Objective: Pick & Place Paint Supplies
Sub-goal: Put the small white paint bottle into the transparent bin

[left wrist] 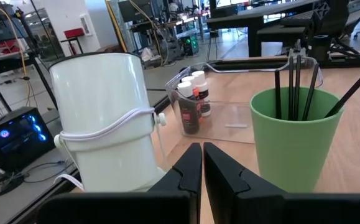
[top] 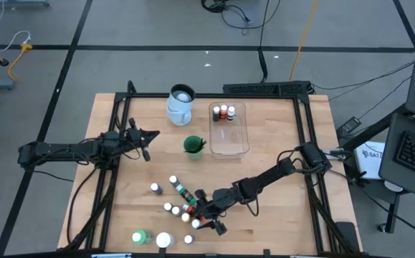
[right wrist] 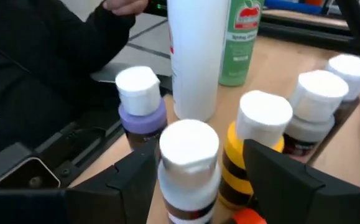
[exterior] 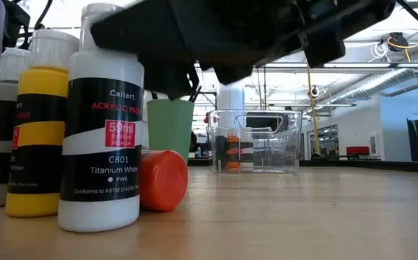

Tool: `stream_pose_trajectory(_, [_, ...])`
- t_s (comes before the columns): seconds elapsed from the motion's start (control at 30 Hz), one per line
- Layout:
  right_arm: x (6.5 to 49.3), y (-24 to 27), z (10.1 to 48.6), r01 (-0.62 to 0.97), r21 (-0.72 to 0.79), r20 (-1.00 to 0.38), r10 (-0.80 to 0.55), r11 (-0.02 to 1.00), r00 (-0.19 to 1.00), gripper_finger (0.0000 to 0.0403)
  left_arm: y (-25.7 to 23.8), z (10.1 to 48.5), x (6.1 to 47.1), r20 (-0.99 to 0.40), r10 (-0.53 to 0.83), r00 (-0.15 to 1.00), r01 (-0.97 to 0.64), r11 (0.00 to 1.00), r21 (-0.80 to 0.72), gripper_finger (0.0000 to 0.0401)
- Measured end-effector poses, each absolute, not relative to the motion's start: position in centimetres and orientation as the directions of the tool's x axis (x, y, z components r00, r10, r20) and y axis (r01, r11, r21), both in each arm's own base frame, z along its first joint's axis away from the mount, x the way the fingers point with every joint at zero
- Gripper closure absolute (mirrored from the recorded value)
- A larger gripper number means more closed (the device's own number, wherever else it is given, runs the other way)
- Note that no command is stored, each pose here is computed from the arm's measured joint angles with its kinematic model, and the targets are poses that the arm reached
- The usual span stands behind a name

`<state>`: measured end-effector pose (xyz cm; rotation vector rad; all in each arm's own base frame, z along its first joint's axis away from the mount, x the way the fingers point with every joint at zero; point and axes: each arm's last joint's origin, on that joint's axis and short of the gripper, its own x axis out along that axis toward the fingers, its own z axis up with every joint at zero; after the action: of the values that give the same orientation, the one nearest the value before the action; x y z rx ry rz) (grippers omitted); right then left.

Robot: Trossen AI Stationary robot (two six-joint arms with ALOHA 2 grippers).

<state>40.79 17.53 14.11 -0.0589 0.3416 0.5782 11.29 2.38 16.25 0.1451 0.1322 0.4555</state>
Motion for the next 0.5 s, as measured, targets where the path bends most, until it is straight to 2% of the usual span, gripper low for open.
stream_pose_trajectory(0.3, [40.72,17.87,14.32,-0.559,0.019,-0.311,0.536,0.829,0.785,0.0207,2.38,16.25,11.29,-0.095,0.446,0.890,-0.428,0.888,0.168,0.0380])
stream_pose_trajectory(0.5, [40.77,17.62,14.22,-0.564,0.063,-0.321,0.552,0.823,0.770,0.0273,2.38,16.25,11.29,-0.095,0.446,0.890,-0.428,0.888,0.167,0.0380])
